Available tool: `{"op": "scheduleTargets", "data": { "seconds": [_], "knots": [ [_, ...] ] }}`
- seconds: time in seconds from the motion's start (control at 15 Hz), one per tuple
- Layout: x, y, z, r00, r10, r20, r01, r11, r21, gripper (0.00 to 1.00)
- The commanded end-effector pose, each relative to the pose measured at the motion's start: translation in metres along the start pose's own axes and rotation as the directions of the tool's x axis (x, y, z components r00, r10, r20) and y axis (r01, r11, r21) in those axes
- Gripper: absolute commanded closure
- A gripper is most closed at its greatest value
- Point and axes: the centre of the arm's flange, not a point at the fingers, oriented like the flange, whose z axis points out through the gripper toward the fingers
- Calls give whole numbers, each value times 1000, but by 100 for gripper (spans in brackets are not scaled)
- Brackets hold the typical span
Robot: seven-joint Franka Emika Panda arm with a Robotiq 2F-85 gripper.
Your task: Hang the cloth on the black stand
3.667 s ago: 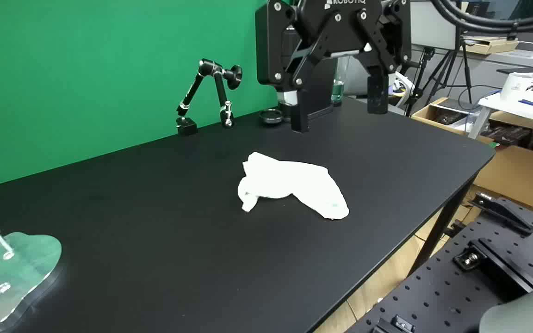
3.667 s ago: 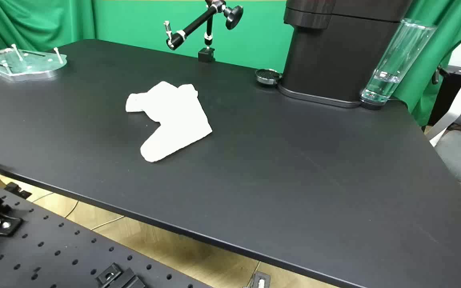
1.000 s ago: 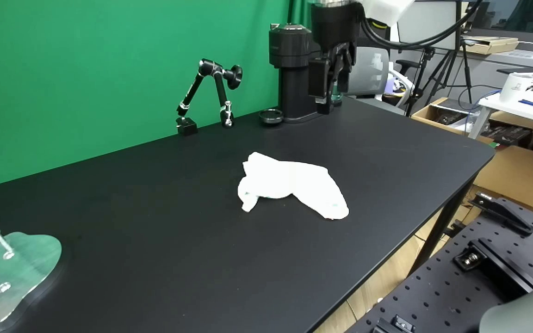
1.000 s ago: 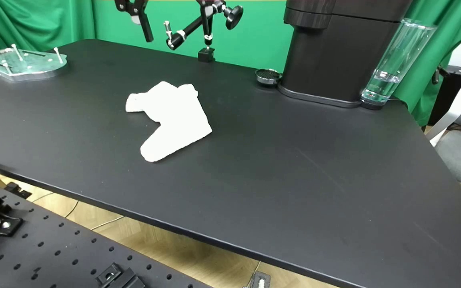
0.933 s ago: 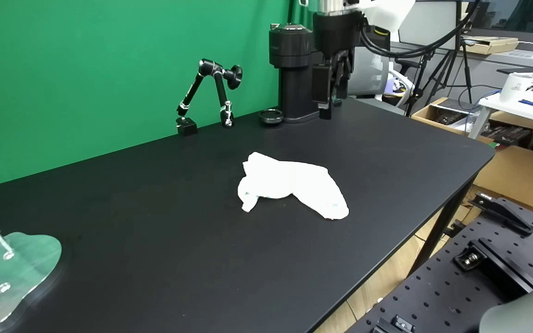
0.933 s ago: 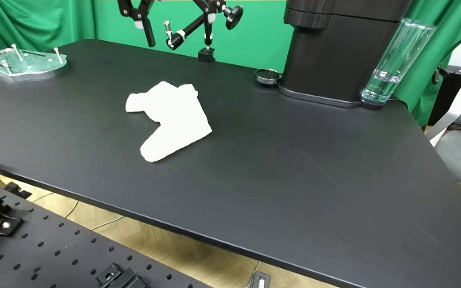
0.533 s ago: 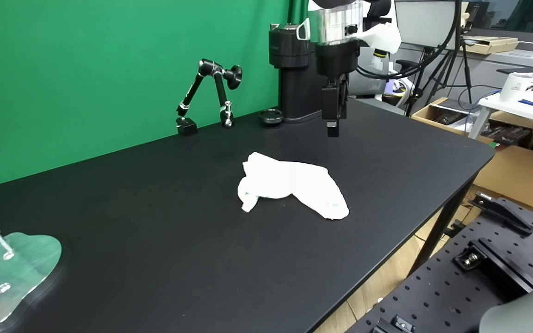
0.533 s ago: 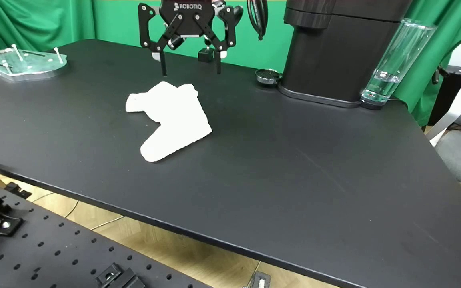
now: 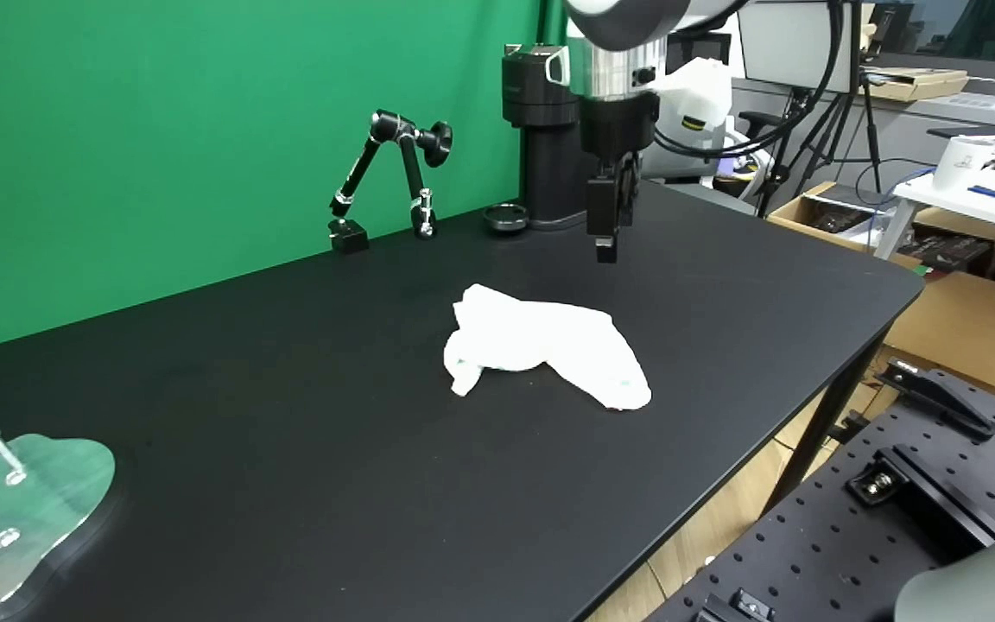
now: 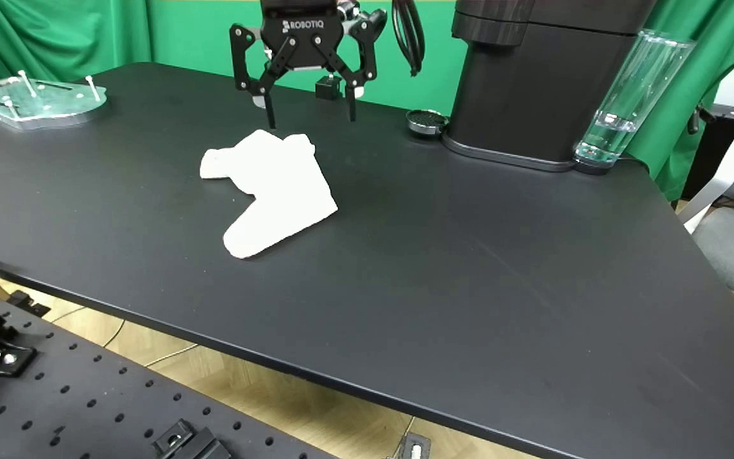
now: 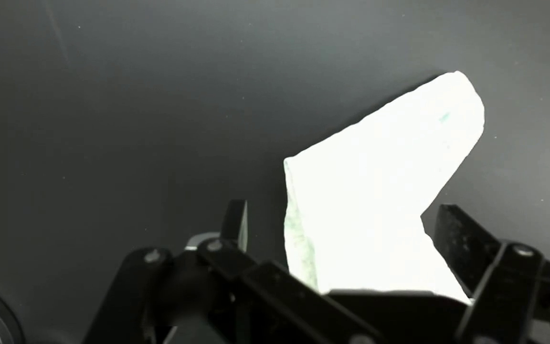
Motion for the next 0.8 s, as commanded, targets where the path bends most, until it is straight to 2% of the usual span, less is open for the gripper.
{"op": "scheduleTargets", "data": {
  "seconds": [0.0,0.4,0.73],
  "knots": [
    [16,7,35,1000,-1,3,1,1000,7,0],
    [39,14,78,1000,0,12,-1,999,37,0],
    [56,22,100,1000,10,-5,-10,1000,27,0]
  ]
}}
